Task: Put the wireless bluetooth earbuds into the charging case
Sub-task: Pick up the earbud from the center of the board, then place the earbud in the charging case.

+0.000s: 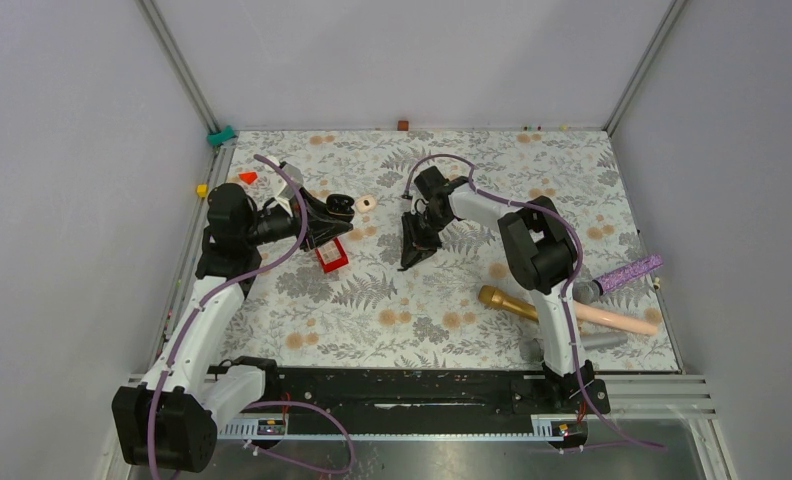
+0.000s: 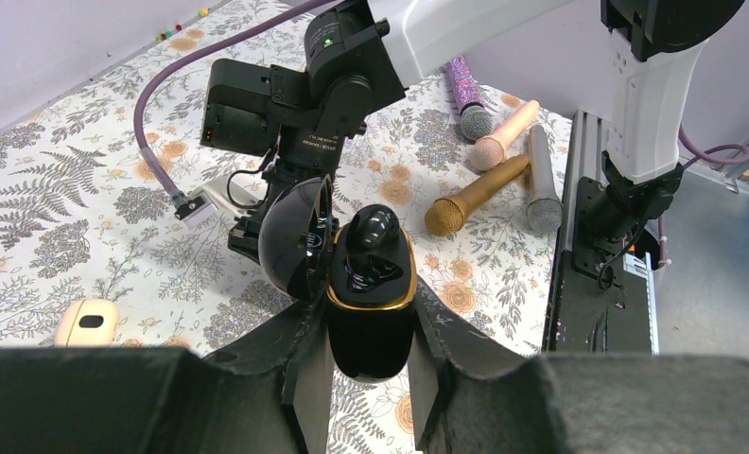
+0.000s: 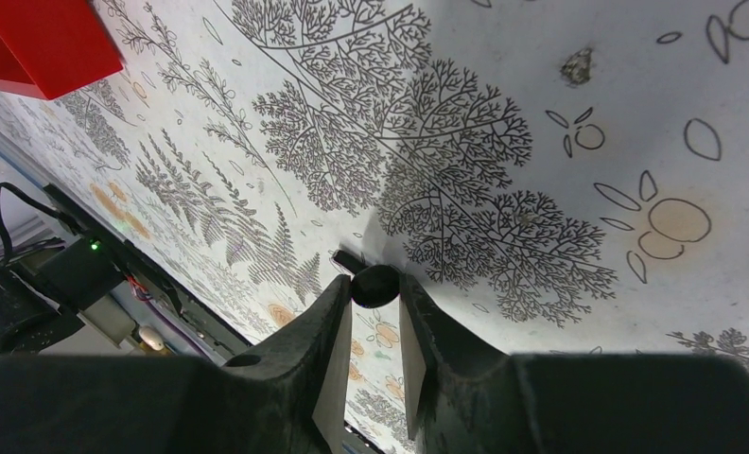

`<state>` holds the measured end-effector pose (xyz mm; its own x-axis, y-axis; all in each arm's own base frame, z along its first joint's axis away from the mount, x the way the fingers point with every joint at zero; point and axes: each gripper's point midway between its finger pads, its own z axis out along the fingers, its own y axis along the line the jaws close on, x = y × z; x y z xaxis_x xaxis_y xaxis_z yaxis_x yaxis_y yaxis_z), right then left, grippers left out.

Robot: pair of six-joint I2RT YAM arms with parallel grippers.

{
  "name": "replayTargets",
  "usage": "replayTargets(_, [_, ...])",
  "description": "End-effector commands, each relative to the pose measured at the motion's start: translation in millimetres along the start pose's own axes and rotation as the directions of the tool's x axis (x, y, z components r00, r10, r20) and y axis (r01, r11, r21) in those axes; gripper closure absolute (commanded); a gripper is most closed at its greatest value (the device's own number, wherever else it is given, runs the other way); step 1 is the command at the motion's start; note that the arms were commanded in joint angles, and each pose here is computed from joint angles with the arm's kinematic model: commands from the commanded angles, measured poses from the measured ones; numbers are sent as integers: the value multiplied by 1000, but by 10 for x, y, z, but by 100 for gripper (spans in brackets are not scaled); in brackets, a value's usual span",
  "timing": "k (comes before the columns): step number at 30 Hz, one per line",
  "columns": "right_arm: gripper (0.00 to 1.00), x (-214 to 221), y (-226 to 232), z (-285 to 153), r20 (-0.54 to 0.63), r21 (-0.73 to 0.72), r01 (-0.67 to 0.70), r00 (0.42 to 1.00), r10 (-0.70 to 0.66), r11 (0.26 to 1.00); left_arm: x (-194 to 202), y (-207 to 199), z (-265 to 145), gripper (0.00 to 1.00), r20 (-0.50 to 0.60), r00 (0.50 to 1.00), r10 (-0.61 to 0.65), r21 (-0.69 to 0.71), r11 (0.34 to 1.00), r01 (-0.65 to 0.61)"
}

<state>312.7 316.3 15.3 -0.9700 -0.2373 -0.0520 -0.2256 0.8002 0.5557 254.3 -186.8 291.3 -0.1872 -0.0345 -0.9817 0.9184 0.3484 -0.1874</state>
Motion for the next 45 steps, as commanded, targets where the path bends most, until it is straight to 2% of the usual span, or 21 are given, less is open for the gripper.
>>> replayTargets(1, [72,-45,135,-132,38,-34,18,999,-17,999,-120,-14,-5,83,34,996,80,-8,997,-80])
replayTargets(8, [73,-201,438,-543,154,-65,177,974,-165,982,-99,4,-8,83,33,997,73,-20,997,-73])
replayTargets(13, [73,-288,608,-943,258,-13,364,901,-349,931,-33,36,19,83,24,999,41,-15,999,-41])
replayTargets(16, [74,-298,685,-1233,320,55,469,828,-460,882,28,55,51,83,13,1000,12,-9,1000,-12])
replayTargets(21, [74,-239,764,-1726,401,208,623,649,-647,754,116,56,130,83,-15,1000,-25,13,1000,25])
replayTargets(26, [74,-90,971,-2254,471,324,704,459,-753,632,277,31,272,83,-71,995,-76,58,995,80])
replayTargets(28, [74,18,1102,-2505,492,380,728,362,-791,570,361,-12,352,83,-107,989,-100,88,990,109])
replayTargets(32, [74,236,1294,-2750,479,491,755,184,-858,436,511,-116,488,83,-178,975,-134,159,974,163])
replayTargets(34, [74,325,1339,-2774,438,545,755,115,-892,365,560,-184,545,83,-211,966,-152,205,959,196])
replayTargets(38, [74,471,1472,-2740,386,579,766,43,-922,278,605,-334,617,84,-272,943,-192,295,916,271])
replayTargets(45, [74,629,1650,-2563,288,608,782,-59,-956,135,663,-755,632,84,-342,931,-127,482,827,290])
